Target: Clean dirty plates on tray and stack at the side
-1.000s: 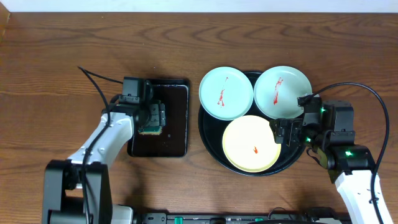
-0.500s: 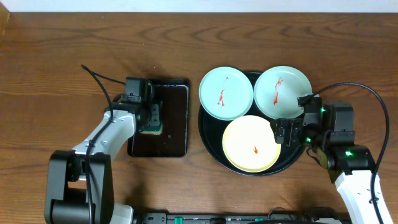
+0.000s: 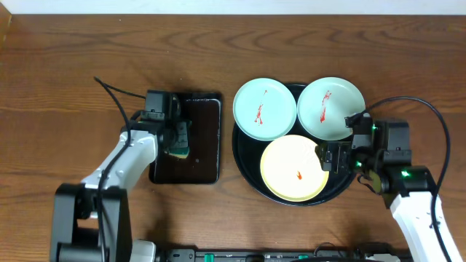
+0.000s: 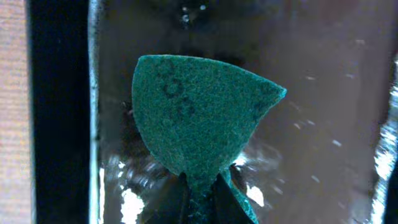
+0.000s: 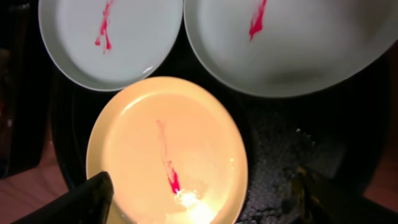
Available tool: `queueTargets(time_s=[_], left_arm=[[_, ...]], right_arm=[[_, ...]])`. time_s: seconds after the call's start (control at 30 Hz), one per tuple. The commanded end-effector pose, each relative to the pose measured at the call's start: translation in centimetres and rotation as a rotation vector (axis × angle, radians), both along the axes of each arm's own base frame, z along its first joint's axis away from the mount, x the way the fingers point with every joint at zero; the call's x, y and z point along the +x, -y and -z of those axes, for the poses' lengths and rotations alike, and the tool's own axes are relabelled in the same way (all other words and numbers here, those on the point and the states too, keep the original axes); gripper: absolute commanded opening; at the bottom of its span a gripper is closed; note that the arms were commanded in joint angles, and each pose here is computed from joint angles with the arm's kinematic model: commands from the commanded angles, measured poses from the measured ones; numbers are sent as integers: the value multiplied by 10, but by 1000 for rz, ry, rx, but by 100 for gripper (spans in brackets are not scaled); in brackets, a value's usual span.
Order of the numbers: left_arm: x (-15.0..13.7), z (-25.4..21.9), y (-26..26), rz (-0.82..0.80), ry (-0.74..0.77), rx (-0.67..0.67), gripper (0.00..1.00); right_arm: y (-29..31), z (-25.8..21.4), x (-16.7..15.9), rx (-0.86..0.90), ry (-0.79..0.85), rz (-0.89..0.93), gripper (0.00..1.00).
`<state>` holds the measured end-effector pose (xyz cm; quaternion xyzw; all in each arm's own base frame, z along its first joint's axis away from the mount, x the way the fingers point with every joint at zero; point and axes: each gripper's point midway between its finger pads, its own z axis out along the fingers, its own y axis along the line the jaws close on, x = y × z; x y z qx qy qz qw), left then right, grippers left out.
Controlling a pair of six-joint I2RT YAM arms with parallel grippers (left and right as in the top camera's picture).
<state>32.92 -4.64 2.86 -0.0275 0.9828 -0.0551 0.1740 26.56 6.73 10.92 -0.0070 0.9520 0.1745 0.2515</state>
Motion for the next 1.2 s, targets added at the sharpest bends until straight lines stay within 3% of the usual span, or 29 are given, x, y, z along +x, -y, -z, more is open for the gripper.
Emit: queueTargets(time_s=[0.0, 0.27, 0.6, 0.87, 1.17], left_arm=[[2, -30, 6, -8, 66, -48, 8], [-8, -52, 22, 31, 84, -141, 7], [-16, -44, 21, 33, 46, -139, 7], [-18, -42, 21, 32, 40, -139, 8], [-21, -39, 22, 30, 28, -146, 8]], right_arm=[[-3, 3, 3, 31, -30, -10, 85], [-3, 39, 3, 11, -153, -36, 60], [-3, 79, 10, -2, -246, -48, 53], [-3, 92, 10, -2, -276, -49, 22], [-9, 101, 9, -5, -295, -69, 10]])
